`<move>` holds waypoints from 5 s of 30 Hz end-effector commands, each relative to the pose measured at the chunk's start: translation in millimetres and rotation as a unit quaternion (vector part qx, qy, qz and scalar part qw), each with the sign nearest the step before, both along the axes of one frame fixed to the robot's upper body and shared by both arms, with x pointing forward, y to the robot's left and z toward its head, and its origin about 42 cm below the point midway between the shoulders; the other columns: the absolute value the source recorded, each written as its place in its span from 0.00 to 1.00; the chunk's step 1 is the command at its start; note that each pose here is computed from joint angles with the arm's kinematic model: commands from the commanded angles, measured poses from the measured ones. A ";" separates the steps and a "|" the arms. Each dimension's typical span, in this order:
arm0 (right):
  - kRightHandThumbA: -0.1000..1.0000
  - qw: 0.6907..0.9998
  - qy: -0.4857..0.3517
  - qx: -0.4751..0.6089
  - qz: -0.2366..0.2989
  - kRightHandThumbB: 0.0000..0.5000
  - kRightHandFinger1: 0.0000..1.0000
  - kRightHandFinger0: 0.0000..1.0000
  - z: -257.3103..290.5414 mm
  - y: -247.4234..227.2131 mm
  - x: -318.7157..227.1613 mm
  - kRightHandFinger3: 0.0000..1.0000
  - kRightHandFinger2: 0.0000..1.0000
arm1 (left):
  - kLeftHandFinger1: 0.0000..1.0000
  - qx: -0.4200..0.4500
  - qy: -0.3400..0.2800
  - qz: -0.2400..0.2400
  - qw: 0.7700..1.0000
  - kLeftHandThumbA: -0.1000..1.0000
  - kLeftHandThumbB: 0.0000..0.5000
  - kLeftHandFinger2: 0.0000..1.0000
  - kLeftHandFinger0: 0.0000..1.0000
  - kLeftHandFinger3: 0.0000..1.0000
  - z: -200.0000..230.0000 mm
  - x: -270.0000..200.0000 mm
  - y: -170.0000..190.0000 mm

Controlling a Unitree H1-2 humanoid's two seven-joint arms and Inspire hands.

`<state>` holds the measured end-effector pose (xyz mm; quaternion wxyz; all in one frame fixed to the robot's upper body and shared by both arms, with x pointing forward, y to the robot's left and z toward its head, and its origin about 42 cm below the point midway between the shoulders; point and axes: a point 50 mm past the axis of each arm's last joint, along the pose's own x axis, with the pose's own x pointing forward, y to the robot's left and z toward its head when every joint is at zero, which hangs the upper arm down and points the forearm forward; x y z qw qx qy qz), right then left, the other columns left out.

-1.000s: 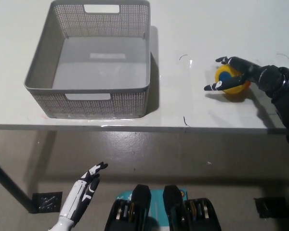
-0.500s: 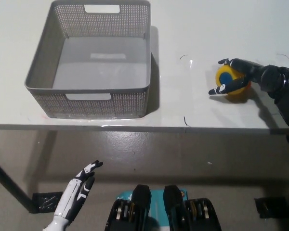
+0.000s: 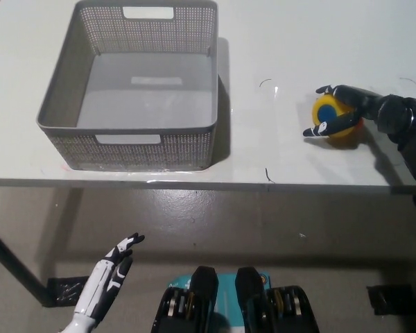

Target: Use the right hand to pick up a yellow duck toy and place it into a container on the left hand side

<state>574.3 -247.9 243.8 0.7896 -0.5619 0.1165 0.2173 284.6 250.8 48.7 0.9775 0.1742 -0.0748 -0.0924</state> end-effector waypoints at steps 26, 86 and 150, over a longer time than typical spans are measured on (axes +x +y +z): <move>0.22 0.993 0.061 -0.083 -0.059 0.69 0.17 0.01 11.5 -21.7 3.0 0.81 0.41 | 1.00 -0.013 -0.033 0.020 0.999 1.00 1.00 1.00 1.00 1.00 11.3 -1.1 11.2; 0.00 0.892 -0.314 0.325 -0.006 0.32 0.45 0.00 197.9 94.9 18.5 0.84 0.79 | 1.00 0.004 -0.019 0.048 0.999 1.00 1.00 1.00 0.85 1.00 1.6 -37.0 29.2; 1.00 0.860 -0.341 0.362 0.116 0.87 1.00 1.00 256.4 174.8 -40.3 1.00 1.00 | 1.00 0.009 -0.020 -0.057 0.998 1.00 1.00 1.00 0.62 1.00 4.9 -19.2 -17.5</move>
